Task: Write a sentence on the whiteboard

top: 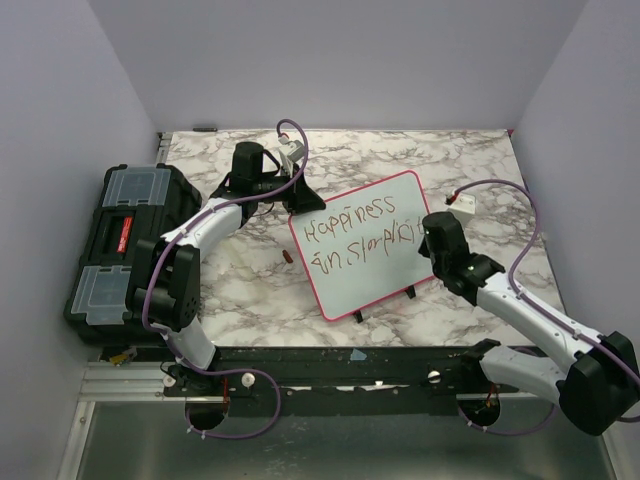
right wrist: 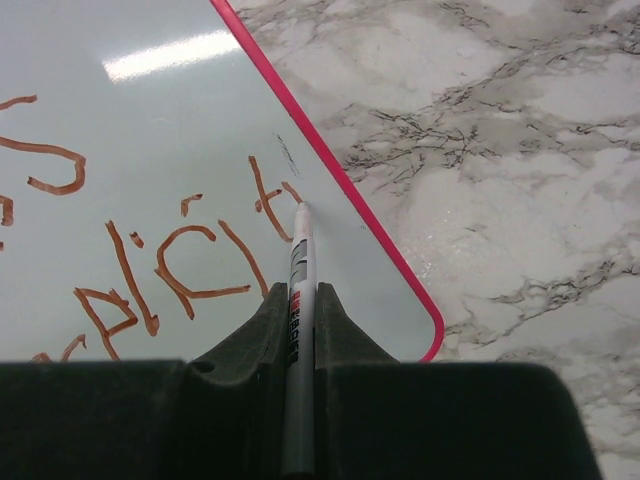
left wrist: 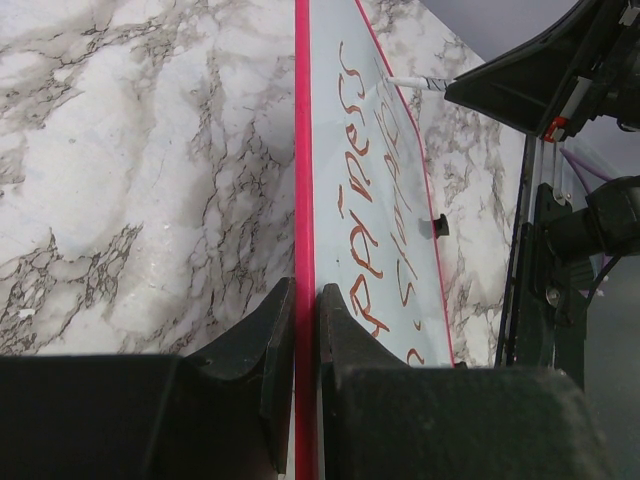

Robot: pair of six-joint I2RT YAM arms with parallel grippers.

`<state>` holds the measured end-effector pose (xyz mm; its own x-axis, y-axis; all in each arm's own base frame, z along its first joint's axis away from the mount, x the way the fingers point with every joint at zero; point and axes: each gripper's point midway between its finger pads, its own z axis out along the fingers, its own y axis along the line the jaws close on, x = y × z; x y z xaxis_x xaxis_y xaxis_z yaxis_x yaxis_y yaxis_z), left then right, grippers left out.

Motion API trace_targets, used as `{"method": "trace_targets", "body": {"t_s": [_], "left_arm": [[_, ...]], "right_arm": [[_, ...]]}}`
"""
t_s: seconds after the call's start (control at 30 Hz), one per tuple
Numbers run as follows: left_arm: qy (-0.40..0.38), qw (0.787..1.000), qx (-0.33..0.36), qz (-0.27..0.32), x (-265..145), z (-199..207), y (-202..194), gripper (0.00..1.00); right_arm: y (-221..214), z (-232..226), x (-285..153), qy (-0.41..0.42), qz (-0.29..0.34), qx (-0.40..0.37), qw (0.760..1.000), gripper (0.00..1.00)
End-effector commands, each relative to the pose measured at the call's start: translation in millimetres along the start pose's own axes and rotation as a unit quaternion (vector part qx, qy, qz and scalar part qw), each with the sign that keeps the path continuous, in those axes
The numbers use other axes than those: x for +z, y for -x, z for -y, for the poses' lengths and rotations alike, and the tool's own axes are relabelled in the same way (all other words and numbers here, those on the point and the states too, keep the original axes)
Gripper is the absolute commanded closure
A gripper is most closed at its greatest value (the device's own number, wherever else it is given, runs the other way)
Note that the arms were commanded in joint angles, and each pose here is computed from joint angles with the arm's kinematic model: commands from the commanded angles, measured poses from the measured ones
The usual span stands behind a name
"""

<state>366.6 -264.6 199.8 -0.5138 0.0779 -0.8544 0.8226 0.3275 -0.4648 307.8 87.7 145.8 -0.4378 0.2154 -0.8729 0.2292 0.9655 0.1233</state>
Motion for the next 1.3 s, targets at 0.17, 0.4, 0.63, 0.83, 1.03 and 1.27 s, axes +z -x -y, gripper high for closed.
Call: {"method": "trace_targets", "body": {"t_s": [0.17, 0.4, 0.63, 0.83, 1.03, 1.27], "left_arm": [[-0.008, 0.997, 0.066, 0.030, -3, 2, 21, 1.00], [-0.009, 0.997, 0.067, 0.030, -3, 2, 22, 1.00], [-0.009, 0.997, 0.066, 0.029, -3, 2, 21, 1.00], [-0.008, 0.997, 0.066, 0.029, -3, 2, 21, 1.00], [-0.008, 0.997, 0.065, 0.028, -2, 1, 21, 1.00], [-0.008, 0.997, 0.066, 0.028, -2, 1, 21, 1.00]], "right_arm": [[-17, 14, 2, -0.026, -0.018, -0.007, 0.999, 0.99], [-5, 9, 8, -0.036, -0.006, -0.012, 0.999, 0.99], [-2, 3, 17, -0.037, -0.003, -0.017, 0.999, 0.99], [8, -5, 22, -0.032, 0.006, -0.015, 0.999, 0.99], [15, -13, 25, -0.023, 0.012, -0.011, 1.000, 0.99], [8, -11, 26, -0.021, 0.005, -0.013, 1.000, 0.99]]}}
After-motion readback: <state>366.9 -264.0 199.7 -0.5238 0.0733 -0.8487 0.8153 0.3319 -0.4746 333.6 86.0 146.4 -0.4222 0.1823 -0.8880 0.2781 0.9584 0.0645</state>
